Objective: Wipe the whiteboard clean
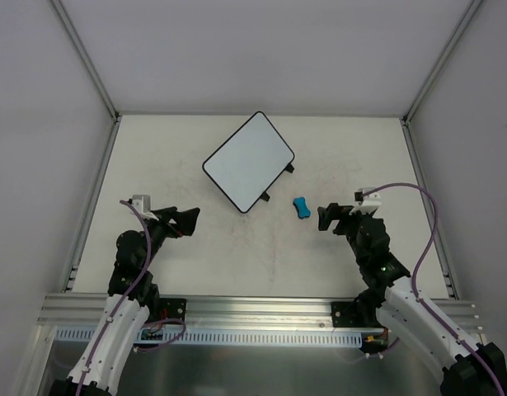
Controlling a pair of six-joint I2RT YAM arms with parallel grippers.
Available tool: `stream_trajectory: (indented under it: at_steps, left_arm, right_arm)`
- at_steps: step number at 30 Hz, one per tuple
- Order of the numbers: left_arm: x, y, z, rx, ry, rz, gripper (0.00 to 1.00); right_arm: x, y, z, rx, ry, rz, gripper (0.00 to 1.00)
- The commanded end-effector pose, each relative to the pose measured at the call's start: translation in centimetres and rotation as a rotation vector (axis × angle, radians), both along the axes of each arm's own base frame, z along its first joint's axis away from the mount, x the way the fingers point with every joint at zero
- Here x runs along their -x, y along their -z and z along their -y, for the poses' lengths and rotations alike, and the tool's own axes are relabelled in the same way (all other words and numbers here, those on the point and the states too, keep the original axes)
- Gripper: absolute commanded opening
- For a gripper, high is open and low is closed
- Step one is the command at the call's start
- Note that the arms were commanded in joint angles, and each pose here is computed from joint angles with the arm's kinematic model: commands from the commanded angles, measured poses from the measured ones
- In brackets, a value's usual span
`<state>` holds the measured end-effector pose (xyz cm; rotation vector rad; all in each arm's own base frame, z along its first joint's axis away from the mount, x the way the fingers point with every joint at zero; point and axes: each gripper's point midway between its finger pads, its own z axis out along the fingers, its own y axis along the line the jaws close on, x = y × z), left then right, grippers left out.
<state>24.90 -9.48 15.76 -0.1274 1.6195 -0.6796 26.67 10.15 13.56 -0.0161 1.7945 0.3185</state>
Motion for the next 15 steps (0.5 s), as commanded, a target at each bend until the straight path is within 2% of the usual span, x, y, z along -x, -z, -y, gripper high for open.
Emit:
stream_trajectory:
  at_steps: [1, 15]
  left_arm:
    - [-0.12, 0.92, -0.26, -0.018, -0.018, -0.025, 0.99]
    - [-0.18, 1.03, -0.34, -0.021, -0.022, -0.031, 0.99]
  right_arm:
    - [-0.61, -2.19, -0.42, -0.032, -0.007, 0.076, 0.99]
    - [-0.52, -2.05, -0.12, -0.034, 0.007, 0.078, 0.99]
